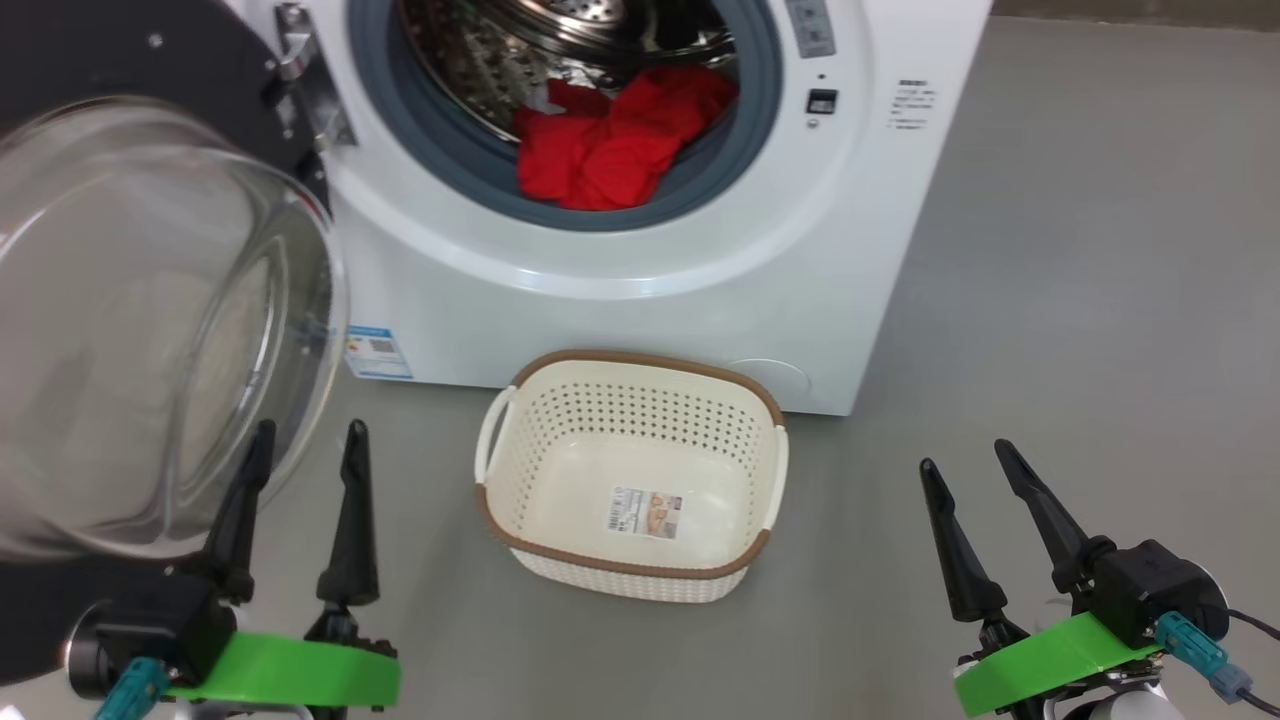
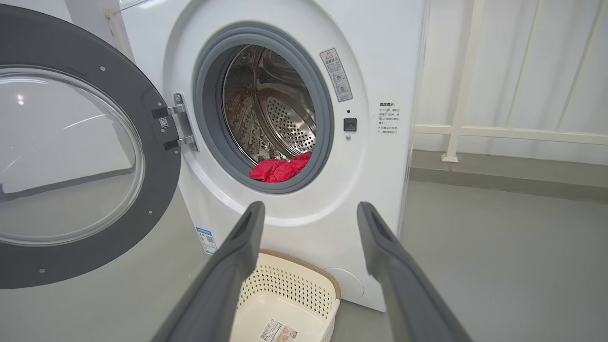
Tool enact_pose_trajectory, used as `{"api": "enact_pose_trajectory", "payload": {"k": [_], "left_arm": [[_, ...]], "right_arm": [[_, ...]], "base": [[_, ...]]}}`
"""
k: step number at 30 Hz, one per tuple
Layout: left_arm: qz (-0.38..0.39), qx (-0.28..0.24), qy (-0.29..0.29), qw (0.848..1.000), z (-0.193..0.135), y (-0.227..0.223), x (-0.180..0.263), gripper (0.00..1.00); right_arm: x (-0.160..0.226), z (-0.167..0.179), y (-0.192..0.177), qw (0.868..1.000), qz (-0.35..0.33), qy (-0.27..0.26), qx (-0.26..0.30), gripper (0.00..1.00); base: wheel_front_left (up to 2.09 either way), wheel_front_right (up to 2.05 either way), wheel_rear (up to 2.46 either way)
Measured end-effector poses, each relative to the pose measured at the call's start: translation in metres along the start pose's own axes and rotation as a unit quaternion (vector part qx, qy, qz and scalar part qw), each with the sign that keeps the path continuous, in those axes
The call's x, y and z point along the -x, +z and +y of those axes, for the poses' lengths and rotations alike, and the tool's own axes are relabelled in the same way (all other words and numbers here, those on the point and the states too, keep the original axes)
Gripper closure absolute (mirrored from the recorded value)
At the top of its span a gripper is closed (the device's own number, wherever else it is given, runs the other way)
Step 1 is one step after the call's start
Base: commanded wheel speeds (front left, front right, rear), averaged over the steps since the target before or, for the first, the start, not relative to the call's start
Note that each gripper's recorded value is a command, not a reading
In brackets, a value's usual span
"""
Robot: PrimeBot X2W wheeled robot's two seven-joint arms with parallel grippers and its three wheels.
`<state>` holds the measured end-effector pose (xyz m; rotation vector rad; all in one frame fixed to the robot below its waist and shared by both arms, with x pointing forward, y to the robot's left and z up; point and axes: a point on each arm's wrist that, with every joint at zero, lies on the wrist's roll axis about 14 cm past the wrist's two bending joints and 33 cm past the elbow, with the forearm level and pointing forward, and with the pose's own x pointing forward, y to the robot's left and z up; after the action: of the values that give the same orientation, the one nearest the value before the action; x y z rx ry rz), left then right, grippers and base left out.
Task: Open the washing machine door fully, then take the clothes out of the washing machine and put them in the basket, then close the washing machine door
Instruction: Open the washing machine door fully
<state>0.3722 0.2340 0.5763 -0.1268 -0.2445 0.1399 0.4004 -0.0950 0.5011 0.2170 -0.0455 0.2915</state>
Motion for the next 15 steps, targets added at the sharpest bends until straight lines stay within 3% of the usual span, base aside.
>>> {"api": "enact_pose_trajectory", "payload": {"k": [11, 15], "left_arm": [[0.014, 0.022, -0.079, 0.997, -0.049, -0.018, -0.006, 0.00], [0.034, 0.055, -0.089, 0.994, -0.059, -0.031, -0.001, 0.00]], "right_arm": [[0.020, -0.033, 0.013, 0.998, -0.018, -0.055, 0.003, 0.00], [0.024, -0.041, 0.030, 0.997, -0.043, -0.068, 0.009, 0.00]], "base": [[0.00, 0.00, 0.00], [0.00, 0.00, 0.00]]}}
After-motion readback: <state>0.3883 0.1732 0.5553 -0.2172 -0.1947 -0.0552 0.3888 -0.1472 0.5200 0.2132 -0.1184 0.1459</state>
